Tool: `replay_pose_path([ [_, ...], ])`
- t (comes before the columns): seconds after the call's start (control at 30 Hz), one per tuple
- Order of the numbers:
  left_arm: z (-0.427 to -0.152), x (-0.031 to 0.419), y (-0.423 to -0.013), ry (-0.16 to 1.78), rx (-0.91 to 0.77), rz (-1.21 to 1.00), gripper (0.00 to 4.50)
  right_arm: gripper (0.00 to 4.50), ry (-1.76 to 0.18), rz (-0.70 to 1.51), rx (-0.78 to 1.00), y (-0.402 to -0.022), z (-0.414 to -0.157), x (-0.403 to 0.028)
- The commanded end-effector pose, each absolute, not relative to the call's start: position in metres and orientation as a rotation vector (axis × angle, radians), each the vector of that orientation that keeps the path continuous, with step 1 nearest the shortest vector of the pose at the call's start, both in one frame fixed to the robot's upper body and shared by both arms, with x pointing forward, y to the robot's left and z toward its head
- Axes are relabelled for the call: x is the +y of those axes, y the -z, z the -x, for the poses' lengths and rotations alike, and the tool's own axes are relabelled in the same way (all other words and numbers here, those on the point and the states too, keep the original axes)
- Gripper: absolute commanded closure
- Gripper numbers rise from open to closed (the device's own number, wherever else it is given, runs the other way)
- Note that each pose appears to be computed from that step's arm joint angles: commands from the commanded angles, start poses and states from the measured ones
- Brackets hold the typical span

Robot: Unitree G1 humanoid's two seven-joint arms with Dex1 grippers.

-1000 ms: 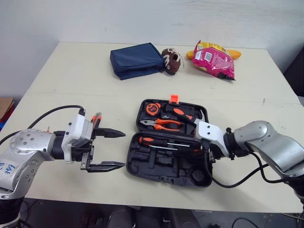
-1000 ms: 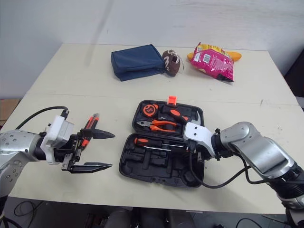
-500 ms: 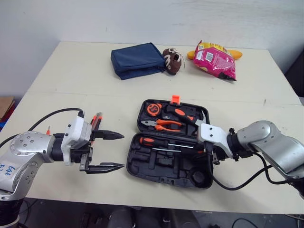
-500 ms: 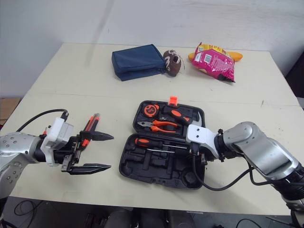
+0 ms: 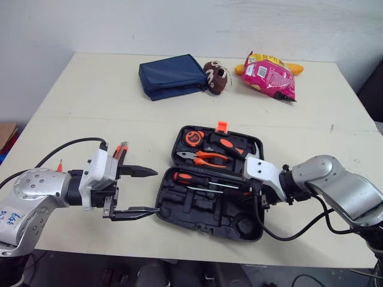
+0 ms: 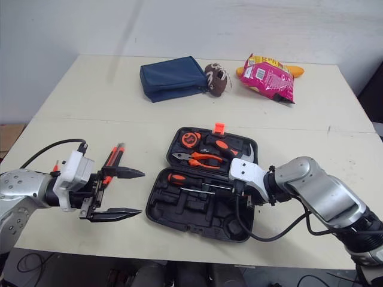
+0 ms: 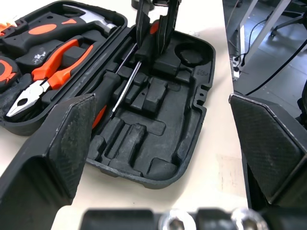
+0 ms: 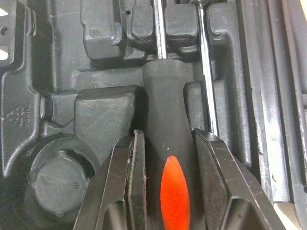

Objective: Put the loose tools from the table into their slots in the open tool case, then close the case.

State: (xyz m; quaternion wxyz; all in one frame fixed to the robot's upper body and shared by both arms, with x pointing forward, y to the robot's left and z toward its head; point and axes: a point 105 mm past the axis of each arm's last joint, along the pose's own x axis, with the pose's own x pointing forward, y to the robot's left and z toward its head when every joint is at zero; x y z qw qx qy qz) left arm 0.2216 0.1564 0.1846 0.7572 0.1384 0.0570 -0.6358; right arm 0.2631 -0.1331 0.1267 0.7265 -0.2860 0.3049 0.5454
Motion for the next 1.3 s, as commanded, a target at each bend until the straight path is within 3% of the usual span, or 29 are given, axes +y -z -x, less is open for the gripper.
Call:
replay_pose_path([
  [0.03,-0.217,0.151,-0.188,1.400,0.101,-0.316,0.00,3.47,-1.213,0.628,0.699,-0.120,-0.259,-0.129],
  [0.47,-0.216,0.153,-0.186,1.392,0.108,-0.309,0.00,3.47,-1.225,0.627,0.705,-0.121,-0.259,-0.128],
  [0.53,-0.216,0.154,-0.185,1.390,0.110,-0.309,0.00,2.39,-1.251,0.621,0.685,-0.122,-0.258,-0.125],
  [0.63,-0.216,0.155,-0.184,1.385,0.112,-0.306,0.00,1.24,-1.276,0.618,0.636,-0.126,-0.259,-0.122],
  [0.87,-0.220,0.164,-0.185,1.369,0.122,-0.302,0.00,1.24,-1.379,0.539,0.512,-0.145,-0.258,-0.123],
  [1.17,-0.222,0.168,-0.184,1.355,0.123,-0.303,0.00,1.24,-1.489,0.384,0.227,-0.167,-0.258,-0.116],
  [1.27,-0.222,0.166,-0.184,1.359,0.117,-0.305,0.00,2.09,-1.479,0.337,0.141,-0.153,-0.258,-0.105],
  [1.3,-0.222,0.165,-0.184,1.361,0.115,-0.305,0.00,2.63,-1.468,0.336,0.125,-0.148,-0.260,-0.104],
])
